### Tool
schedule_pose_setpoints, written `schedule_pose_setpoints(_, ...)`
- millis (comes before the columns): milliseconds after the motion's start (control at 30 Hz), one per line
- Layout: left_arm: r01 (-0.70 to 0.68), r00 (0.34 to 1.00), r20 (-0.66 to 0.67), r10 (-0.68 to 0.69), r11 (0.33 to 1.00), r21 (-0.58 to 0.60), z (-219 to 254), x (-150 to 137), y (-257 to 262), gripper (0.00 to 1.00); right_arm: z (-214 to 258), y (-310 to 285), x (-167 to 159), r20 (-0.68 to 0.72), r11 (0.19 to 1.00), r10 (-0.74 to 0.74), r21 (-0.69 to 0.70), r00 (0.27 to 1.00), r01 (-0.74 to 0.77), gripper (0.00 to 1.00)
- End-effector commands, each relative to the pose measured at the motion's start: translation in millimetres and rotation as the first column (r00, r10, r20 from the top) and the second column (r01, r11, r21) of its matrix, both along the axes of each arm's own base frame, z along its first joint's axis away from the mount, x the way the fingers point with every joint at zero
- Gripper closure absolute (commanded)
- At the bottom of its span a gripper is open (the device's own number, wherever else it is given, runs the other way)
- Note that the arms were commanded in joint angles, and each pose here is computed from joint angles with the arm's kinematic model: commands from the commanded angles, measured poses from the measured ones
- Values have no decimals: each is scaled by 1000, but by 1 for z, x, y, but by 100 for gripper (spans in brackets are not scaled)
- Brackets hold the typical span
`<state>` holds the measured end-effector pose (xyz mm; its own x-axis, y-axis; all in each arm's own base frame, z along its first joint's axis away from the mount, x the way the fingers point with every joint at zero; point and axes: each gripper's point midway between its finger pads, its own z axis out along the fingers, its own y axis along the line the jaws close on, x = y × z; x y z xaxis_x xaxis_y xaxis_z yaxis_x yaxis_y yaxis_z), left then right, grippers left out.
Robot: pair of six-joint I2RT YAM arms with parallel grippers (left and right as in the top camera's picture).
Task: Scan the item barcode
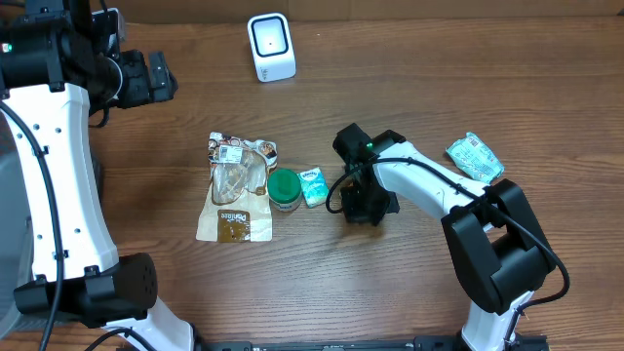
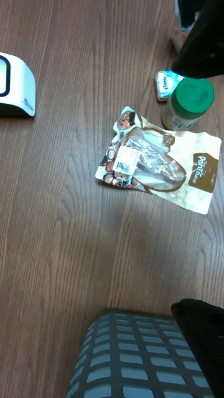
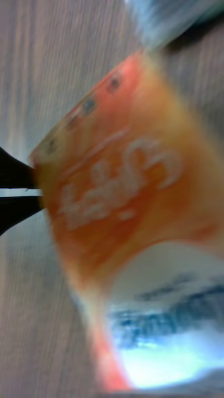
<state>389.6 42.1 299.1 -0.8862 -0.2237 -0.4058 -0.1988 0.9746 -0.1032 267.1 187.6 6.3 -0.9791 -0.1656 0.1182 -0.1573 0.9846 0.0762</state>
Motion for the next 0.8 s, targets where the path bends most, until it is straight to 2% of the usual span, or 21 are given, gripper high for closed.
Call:
schedule_pose_setpoints(0,12,1000,-5,-12,1000,1,-2,1,-1,0,-2,5,6,23,1000,-18,15,1000,18,96)
schedule_pose_setpoints(133,12,1000,-5,-12,1000,1,-2,1,-1,0,2,3,23,72,998,-62,20,996,60,96)
schedule_pose_setpoints(367,12,1000,-5,-12,1000,1,-2,1,-1,0,17,5,70,179,979,-188,110,966,170,96)
schedule_pose_setpoints(567,12,1000,-5,-12,1000,1,-2,1,-1,0,26,10,111,253,909,-400,234,881,345,96)
schedule_pose_setpoints(767,12,1000,-5,-12,1000,1,-2,1,-1,0,36,17,145,340,860,-496,321,799,397,96)
